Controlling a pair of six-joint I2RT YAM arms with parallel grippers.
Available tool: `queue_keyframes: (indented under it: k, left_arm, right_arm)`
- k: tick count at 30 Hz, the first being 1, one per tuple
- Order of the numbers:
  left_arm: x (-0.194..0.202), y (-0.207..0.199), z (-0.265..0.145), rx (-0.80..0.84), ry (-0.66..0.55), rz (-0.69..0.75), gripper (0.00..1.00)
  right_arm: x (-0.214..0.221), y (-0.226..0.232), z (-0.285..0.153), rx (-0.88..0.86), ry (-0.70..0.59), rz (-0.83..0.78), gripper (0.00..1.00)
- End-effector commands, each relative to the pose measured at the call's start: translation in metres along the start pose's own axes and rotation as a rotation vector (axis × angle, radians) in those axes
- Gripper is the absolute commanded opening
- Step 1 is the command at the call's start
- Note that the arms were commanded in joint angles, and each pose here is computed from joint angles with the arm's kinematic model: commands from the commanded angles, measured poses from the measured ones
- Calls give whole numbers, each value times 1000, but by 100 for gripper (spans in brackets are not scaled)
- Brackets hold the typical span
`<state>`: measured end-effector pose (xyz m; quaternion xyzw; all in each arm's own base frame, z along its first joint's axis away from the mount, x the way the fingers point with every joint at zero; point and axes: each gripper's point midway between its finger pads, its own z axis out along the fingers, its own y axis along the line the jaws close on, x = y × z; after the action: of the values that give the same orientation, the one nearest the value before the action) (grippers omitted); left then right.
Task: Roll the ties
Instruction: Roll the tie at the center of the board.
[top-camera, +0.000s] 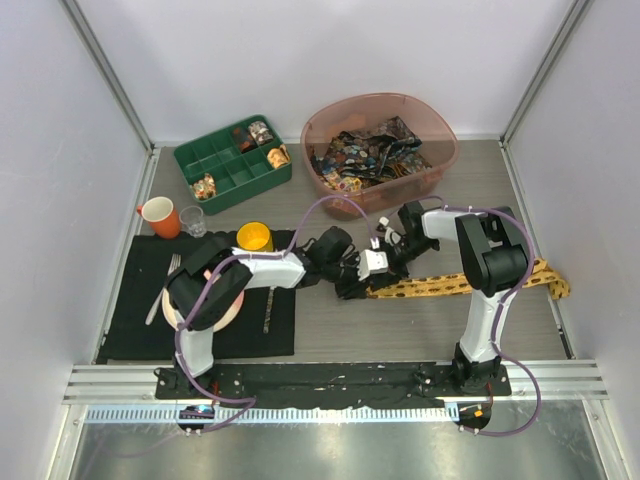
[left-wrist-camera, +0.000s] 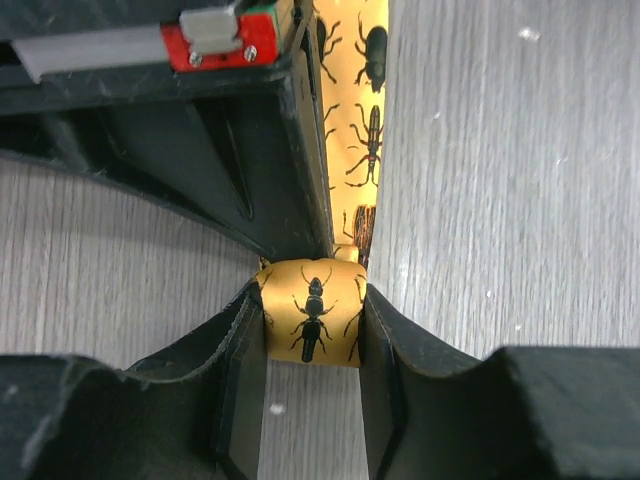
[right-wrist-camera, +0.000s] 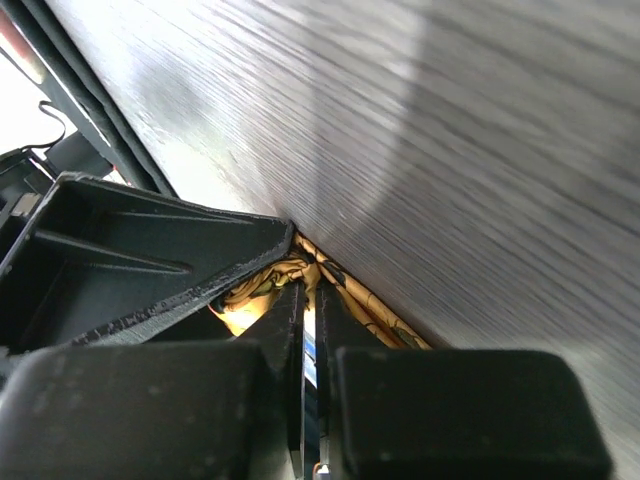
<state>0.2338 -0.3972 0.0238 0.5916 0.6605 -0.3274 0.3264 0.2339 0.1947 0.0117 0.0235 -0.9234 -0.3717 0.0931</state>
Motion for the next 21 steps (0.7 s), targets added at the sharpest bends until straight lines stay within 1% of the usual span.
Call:
queue_keyframes:
  k: [1,2,3,5,6,10,15,21]
  left_arm:
    - [48,9,-21,-53,307,-22,0]
    - [59,3,-27,-35,374,-32,0]
    - [65,4,-26,-37,407,-34,0]
    - [64,4,-29,-33,440,-30,0]
    - [70,3,-33,-29,475,-29,0]
    - [79,4,-38,-18,550,-26,0]
    - [83,4,-39,-11,587,-32,0]
    - [87,3,-36,1,606,-18,0]
  right_arm:
    - [-14,-31,19,158,-43,-111,10]
    - [-16,-30,17,157,-50,-115,11]
    - [-16,-28,17,149,-50,-115,12]
    - [-19,-24,15,137,-57,-116,13]
    - [-19,-23,14,132,-57,-114,14]
    - [-21,-13,4,81,-74,-118,17]
    - [-18,-4,-17,16,-94,-121,24]
    - [-11,11,-37,-94,-116,-92,27]
